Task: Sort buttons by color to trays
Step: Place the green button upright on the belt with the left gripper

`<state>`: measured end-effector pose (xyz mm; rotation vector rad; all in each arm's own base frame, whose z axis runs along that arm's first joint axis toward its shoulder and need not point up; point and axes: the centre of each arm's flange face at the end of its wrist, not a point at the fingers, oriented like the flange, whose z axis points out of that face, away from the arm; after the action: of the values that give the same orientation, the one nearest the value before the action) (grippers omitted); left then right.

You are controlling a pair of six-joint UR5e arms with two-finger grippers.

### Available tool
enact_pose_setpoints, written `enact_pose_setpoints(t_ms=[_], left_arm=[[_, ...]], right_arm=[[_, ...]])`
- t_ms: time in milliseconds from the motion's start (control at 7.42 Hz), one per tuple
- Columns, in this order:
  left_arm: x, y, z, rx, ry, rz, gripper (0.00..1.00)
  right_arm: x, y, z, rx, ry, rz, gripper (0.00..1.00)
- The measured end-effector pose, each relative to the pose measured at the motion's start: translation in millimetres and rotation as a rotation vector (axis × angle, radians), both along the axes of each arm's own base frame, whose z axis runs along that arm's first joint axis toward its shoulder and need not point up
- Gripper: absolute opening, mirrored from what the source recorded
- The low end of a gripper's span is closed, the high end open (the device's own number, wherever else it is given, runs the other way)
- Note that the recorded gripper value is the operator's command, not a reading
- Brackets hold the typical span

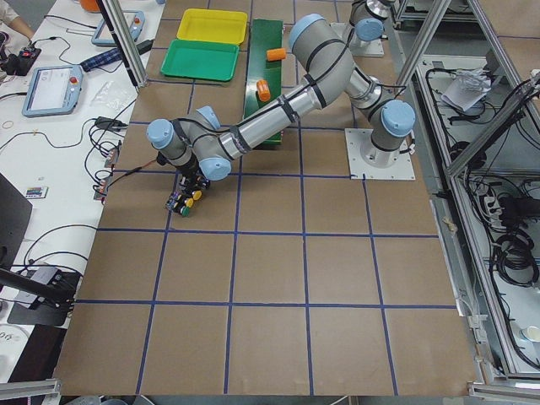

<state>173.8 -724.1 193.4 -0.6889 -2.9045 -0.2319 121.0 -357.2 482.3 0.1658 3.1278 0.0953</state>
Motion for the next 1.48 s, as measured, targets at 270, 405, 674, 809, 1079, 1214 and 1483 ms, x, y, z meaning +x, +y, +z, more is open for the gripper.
enact_pose_setpoints(t_ms=[270, 405, 674, 809, 1079, 1214, 1483], left_arm=[[-2.2, -0.6, 12.9, -0.017, -0.005, 0.000, 0.00], [-13.0, 6.6, 27.6, -0.003, 0.002, 0.024, 0.00], [-59.8, 44.7, 64.0, 0.069, 0.006, 0.132, 0.00], [-93.2, 74.2, 80.2, 0.097, -0.004, 0.176, 0.00], [-162.5, 140.1, 96.6, 0.146, -0.032, 0.238, 0.00], [-198.0, 169.6, 95.4, 0.165, -0.051, 0.252, 0.00], [-247.2, 202.9, 86.5, 0.138, -0.089, 0.257, 0.88]], right_arm=[[-0.2, 0.0, 0.0, 0.000, 0.002, 0.000, 1.00], [-0.5, 0.0, 0.1, 0.000, 0.005, 0.000, 1.00], [-0.8, -0.2, -0.1, 0.001, 0.007, 0.001, 1.00], [-0.8, -0.4, -0.3, 0.001, 0.008, 0.001, 1.00], [-0.9, -0.5, -1.1, 0.003, 0.009, 0.001, 1.00], [-0.9, -0.5, -1.4, 0.004, 0.009, 0.001, 1.00], [-1.0, -0.5, -1.8, 0.005, 0.010, 0.002, 1.00]])
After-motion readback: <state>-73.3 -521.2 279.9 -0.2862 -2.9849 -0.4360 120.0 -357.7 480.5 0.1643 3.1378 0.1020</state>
